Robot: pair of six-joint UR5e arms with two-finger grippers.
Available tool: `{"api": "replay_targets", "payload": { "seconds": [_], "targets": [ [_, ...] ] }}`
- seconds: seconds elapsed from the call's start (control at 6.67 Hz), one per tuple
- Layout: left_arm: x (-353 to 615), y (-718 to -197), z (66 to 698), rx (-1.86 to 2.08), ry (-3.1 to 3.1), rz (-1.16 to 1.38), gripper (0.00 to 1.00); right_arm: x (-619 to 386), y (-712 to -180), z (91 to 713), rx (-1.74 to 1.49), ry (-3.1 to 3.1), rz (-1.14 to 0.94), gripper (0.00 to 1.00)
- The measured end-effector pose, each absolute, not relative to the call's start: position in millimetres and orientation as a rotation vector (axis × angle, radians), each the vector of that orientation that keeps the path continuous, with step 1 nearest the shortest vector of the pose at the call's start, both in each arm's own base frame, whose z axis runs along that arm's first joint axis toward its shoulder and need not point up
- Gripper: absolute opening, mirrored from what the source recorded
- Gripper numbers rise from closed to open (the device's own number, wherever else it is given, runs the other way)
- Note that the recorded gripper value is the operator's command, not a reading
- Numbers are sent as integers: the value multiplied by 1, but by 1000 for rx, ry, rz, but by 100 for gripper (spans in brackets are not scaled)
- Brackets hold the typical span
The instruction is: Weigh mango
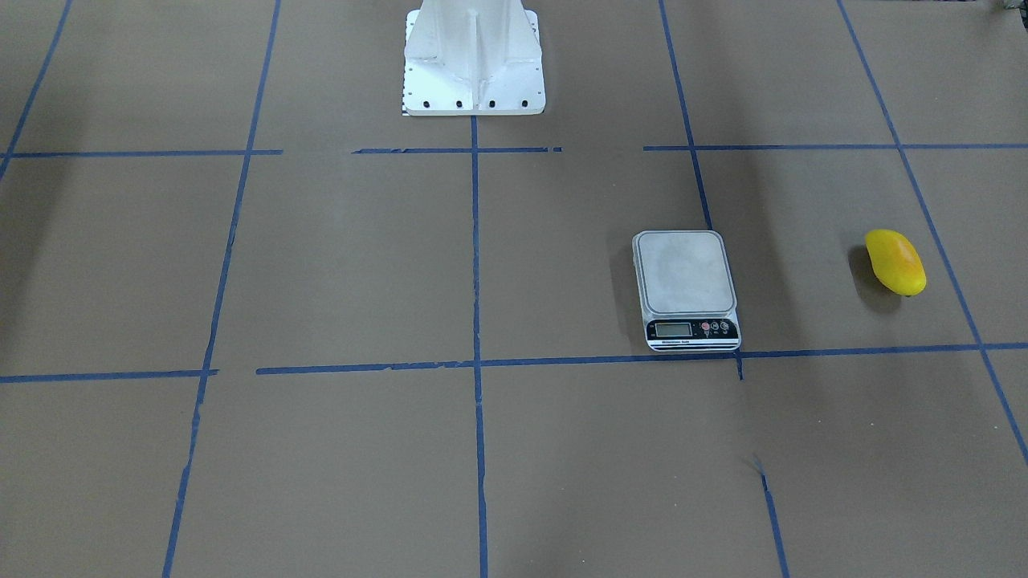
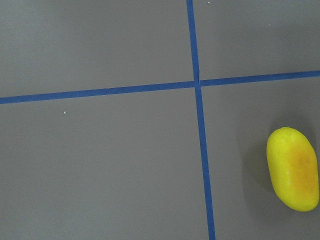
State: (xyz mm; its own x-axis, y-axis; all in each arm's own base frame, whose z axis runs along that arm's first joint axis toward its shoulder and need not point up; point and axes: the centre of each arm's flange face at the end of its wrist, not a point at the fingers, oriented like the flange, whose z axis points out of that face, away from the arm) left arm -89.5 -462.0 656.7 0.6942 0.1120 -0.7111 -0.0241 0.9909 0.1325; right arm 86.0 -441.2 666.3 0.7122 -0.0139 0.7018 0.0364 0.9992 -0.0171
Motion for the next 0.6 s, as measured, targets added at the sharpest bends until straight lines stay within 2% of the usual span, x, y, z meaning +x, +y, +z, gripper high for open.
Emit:
{"api": "replay_targets", "payload": {
  "seconds": [0.6],
  "targets": [
    [-88,-476,640,149,760,98,100,86,-441,667,-32,-778,-27,100]
  ]
}}
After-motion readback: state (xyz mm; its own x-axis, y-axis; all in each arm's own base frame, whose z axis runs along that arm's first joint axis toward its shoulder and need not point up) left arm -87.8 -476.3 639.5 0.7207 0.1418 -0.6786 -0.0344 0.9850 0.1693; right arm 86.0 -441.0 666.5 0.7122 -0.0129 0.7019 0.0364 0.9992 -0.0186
